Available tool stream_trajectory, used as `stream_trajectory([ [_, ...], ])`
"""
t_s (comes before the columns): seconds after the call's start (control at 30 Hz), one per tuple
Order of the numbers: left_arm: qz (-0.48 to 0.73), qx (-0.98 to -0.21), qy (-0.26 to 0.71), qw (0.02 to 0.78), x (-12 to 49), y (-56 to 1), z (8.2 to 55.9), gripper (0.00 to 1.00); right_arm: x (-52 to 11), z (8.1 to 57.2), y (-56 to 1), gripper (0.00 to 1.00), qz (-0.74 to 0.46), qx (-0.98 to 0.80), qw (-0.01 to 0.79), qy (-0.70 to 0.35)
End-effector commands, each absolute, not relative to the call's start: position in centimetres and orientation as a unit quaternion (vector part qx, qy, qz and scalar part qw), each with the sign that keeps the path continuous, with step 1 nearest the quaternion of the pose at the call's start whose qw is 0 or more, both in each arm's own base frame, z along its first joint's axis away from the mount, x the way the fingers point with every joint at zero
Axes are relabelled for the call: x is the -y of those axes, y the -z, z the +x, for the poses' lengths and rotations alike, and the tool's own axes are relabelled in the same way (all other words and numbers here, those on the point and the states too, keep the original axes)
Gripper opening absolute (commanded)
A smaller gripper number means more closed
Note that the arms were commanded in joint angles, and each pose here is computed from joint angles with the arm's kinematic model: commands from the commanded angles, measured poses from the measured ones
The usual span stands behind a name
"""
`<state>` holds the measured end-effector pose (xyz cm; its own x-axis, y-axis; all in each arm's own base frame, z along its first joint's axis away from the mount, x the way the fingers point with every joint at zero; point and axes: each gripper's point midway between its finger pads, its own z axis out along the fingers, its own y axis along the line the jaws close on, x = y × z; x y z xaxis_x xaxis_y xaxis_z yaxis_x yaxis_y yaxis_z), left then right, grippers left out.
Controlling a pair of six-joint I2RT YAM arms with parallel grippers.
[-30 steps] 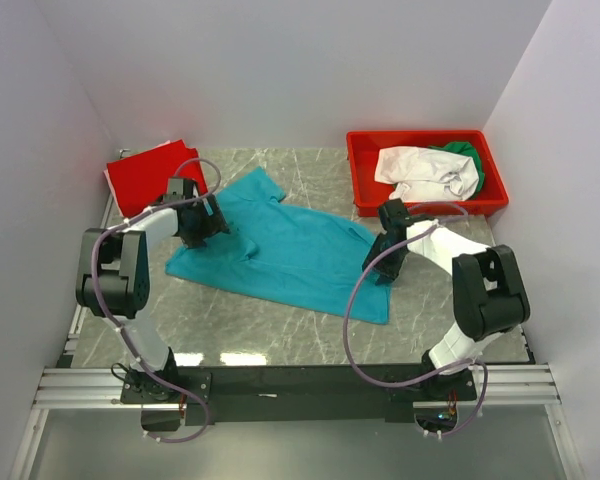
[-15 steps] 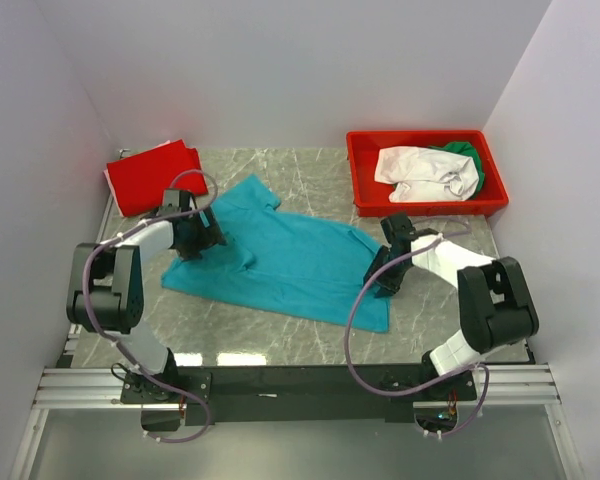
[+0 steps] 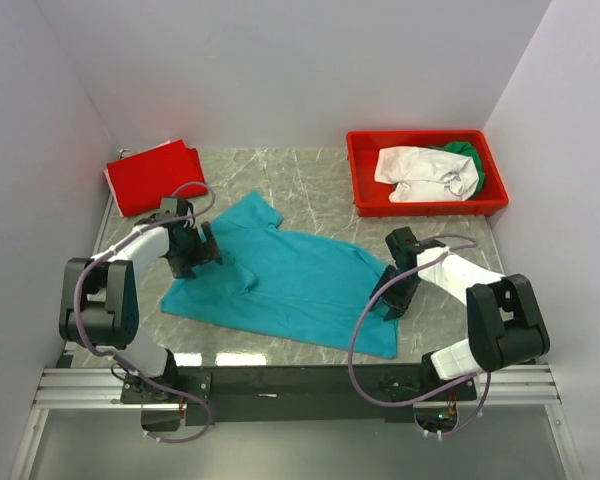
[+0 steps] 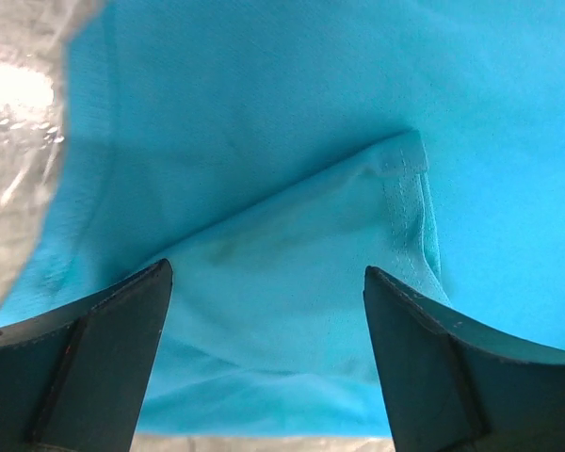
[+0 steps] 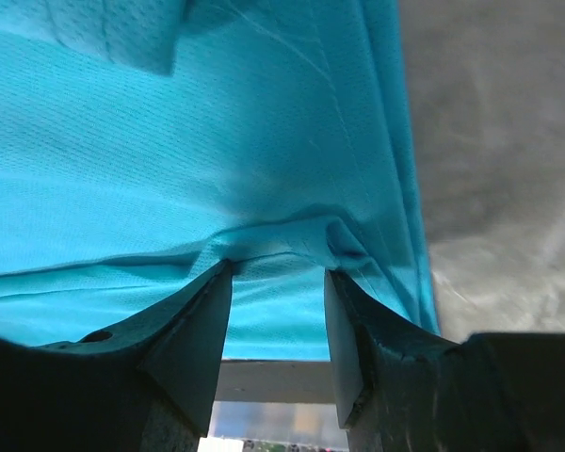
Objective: Fold and stack the t-shirts
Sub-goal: Fold the tshirt
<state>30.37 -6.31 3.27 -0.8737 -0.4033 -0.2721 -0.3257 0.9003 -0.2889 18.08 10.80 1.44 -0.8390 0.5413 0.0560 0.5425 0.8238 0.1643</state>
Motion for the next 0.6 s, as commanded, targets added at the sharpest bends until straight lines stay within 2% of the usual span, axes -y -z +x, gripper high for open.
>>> stream_trajectory([
  [0.0,-0.179,-0.952,0.124,0.215,6.1,-7.7,33.0,0.89,-9.7,18.0,-3.3,0.52,-0.286,0.956,-0.007,0.057],
  [0.23,-0.18,-0.937,0.137,0.266,6.2,-12.0,38.8,0.89,-8.3,24.5,-9.0,0.51,-0.279,0.954,-0.095,0.049],
  [0.43,-0.176,-0.928,0.153,0.289,6.8,-14.3,42.9,0.88,-7.0,27.8,-7.5,0.5,-0.291,0.95,-0.098,0.053],
  [0.57,-0.172,-0.927,0.147,0.3,6.6,-15.1,43.8,0.88,-7.1,28.5,-5.3,0.49,-0.288,0.952,-0.082,0.056],
])
